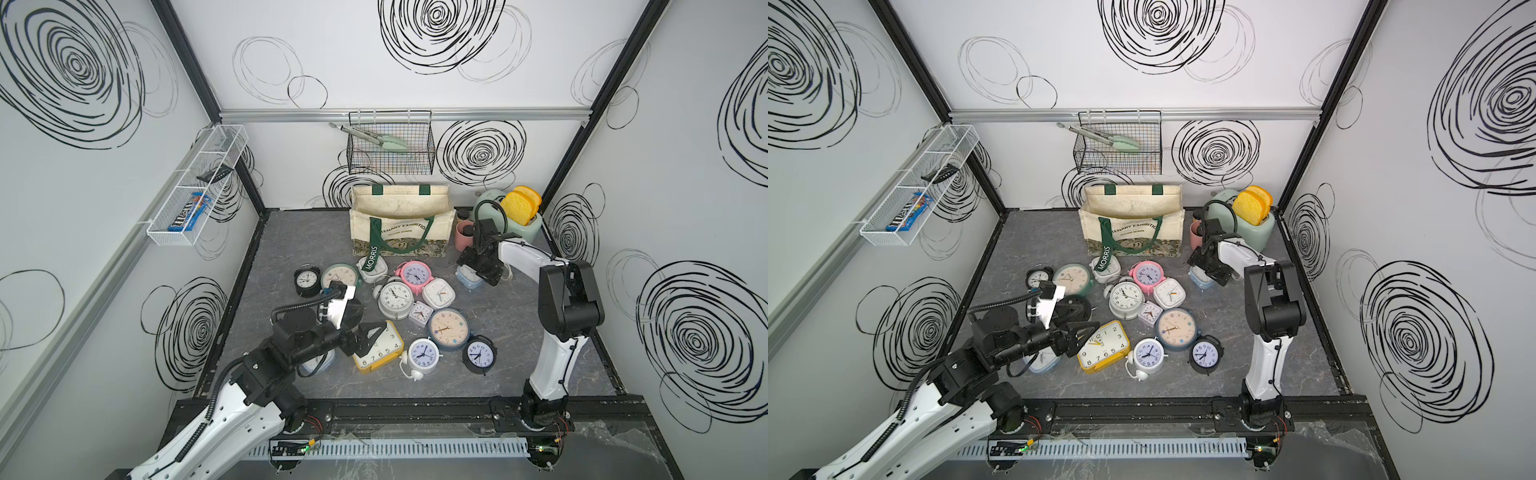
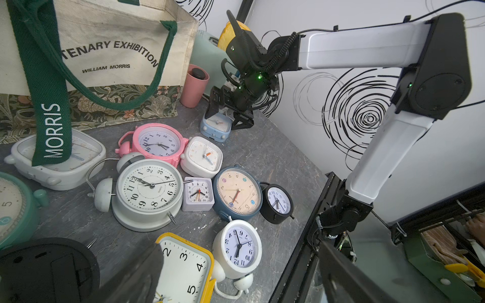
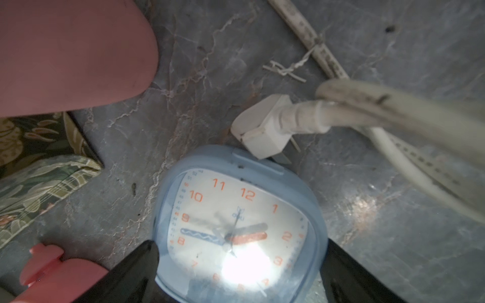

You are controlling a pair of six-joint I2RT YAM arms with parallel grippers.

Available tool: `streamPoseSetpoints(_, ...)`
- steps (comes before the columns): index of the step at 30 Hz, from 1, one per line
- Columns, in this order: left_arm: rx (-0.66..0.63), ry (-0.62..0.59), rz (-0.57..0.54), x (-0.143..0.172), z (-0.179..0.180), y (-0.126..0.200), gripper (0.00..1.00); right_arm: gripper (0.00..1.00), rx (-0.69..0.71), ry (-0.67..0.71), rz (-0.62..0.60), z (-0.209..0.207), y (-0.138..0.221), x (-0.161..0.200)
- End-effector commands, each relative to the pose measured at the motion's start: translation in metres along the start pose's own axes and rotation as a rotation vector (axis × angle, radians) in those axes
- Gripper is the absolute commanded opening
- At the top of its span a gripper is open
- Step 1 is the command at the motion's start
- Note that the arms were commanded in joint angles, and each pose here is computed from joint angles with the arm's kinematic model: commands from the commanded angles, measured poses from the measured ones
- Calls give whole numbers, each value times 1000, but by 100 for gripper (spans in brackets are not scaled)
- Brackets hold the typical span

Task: Put the alarm clock into the canvas bag
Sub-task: Adjust the alarm at the center of the board.

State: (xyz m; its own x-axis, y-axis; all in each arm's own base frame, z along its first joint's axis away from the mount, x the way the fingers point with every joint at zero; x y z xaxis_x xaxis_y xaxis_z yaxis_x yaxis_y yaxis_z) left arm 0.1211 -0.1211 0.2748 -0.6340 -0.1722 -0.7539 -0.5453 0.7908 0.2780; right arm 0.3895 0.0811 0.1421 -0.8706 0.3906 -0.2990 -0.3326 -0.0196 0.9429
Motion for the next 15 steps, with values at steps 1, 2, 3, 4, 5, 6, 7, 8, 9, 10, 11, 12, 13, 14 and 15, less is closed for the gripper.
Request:
streamPoseSetpoints(1, 2, -14, -18, -2, 0, 0, 96, 97, -37, 118, -31, 10, 13, 11)
streamPoseSetpoints(2, -1, -14, -18, -2, 0, -1, 96, 97, -53, 133, -51, 10, 21, 10)
streamPoseSetpoints(3, -3, -12, -16, -2, 1, -1, 96, 97, -68, 143, -71, 8, 29, 8)
streamPoseSetpoints(4, -3, -11, -13, -2, 1, -2, 96, 97, -83, 154, -96, 4, 35, 6)
streamPoseSetpoints(5, -3, -10, -11, -1, 1, -2, 96, 97, -96, 157, -119, -1, 40, 3)
streamPoseSetpoints(6, -4, -9, -7, -1, 1, -3, 96, 97, -114, 160, -138, -7, 42, 0)
streamPoseSetpoints(7, -4, -7, 0, -1, 2, -4, 96, 97, -143, 175, -146, -12, 43, -4)
streamPoseSetpoints(8, -3, -5, 5, 0, 2, -5, 96, 97, -159, 189, -148, -15, 43, -7)
streamPoseSetpoints(9, -3, -2, 8, 0, 2, -6, 96, 97, -144, 188, -158, -18, 43, -11)
streamPoseSetpoints(10, -4, 1, 14, 0, 3, -7, 96, 97, -137, 193, -171, -20, 42, -14)
streamPoseSetpoints(11, -4, 9, 21, 0, 3, -9, 96, 97, -151, 199, -182, -20, 42, -19)
streamPoseSetpoints(12, -2, 15, 27, -1, 3, -12, 96, 97, -174, 206, -184, -19, 42, -22)
streamPoseSetpoints(13, -1, 22, 37, -2, 2, -15, 96, 97, -195, 214, -186, -17, 41, -26)
streamPoseSetpoints(14, -7, 27, 48, -2, 2, -18, 96, 97, -209, 221, -189, -15, 39, -29)
streamPoseSetpoints(15, -17, 32, 66, -4, 2, -23, 96, 98, -234, 235, -186, -12, 38, -32)
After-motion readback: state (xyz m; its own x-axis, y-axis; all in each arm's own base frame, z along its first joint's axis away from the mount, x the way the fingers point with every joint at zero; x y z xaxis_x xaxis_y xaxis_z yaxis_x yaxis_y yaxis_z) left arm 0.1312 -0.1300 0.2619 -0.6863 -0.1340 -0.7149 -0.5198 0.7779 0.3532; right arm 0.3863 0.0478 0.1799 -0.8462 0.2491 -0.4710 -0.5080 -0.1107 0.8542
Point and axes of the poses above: each gripper's point midway between its finger pads, its own y axis back along the fingers, its own z axis along the line the jaws close on, x = y × z, the point moved 10 cm from there along y, back along the fingers, and after that the axes turned 10 degrees about y, right-handed, at the moved point
